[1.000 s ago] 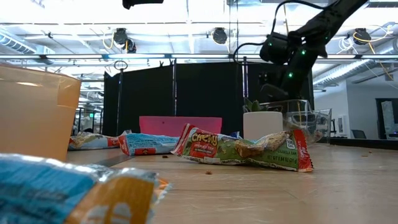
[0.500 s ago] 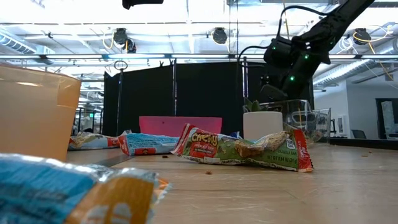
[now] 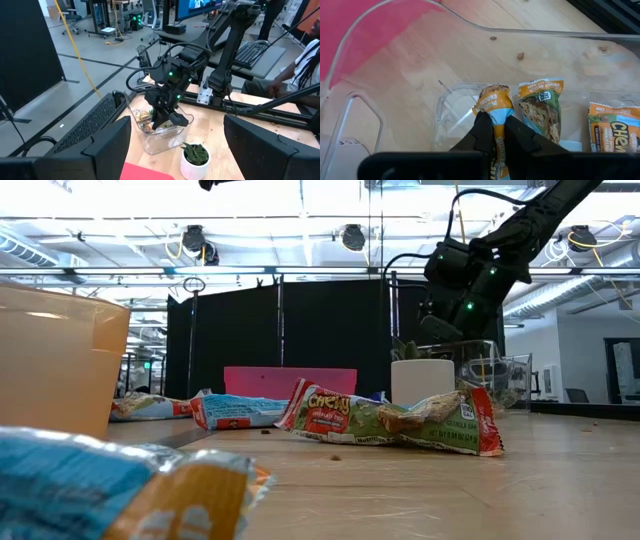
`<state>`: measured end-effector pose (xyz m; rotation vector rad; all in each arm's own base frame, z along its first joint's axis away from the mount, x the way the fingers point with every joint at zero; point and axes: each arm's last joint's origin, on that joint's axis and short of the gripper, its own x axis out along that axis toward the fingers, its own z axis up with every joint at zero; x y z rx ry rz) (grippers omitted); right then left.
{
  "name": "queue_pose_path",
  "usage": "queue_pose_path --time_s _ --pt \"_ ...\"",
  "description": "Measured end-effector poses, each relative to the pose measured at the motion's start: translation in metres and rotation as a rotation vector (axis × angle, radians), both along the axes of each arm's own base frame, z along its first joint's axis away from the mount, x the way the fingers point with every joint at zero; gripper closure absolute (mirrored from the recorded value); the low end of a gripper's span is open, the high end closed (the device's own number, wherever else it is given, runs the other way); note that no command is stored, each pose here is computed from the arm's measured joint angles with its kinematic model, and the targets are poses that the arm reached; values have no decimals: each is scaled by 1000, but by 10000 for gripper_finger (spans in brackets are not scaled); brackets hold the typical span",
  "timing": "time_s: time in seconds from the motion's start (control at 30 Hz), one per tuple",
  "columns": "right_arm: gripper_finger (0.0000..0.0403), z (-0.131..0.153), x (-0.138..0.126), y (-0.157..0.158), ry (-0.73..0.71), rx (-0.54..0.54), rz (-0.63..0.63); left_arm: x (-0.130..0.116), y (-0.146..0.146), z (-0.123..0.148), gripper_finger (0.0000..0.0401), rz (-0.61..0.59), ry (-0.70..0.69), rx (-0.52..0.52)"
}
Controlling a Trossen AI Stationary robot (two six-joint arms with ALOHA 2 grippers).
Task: Pick and place Granola Bars by type
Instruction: Put the orange granola bar into the transparent bin, then put the blue granola bar into the red bin
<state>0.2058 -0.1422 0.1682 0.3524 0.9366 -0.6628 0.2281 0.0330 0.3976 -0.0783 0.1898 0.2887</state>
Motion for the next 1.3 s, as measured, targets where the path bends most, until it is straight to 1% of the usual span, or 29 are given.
queue_pose_path --time_s 0.27,0.5,0.7,0.83,0.9,0.97,1.0,1.13,1.2,1.3 --pt "336 0 0 0 -2 -7 7 0 0 0 81 0 3 -3" --pt "307 1 1 -1 -13 -18 7 0 -1 0 86 -18 2 -9" --pt "291 1 1 -1 -12 -20 7 0 -1 0 83 -18 2 -10" --pt "289 1 1 -1 -17 -19 6 0 -1 0 84 -21 3 -11" --pt "289 4 0 1 -41 -1 12 0 -1 -1 81 -35 6 -15" --pt "288 10 -3 4 -59 20 13 0 -2 -1 77 -62 10 -22" --pt "288 17 -3 4 -85 13 12 0 -2 -2 75 -67 13 -22" --pt "288 45 -5 12 -180 -48 54 0 -5 -3 67 -67 40 11" --pt "288 56 -8 18 -215 -76 79 0 -5 -4 61 -67 44 10" --pt "288 78 -13 27 -314 -135 105 0 -5 -4 52 -70 40 -8"
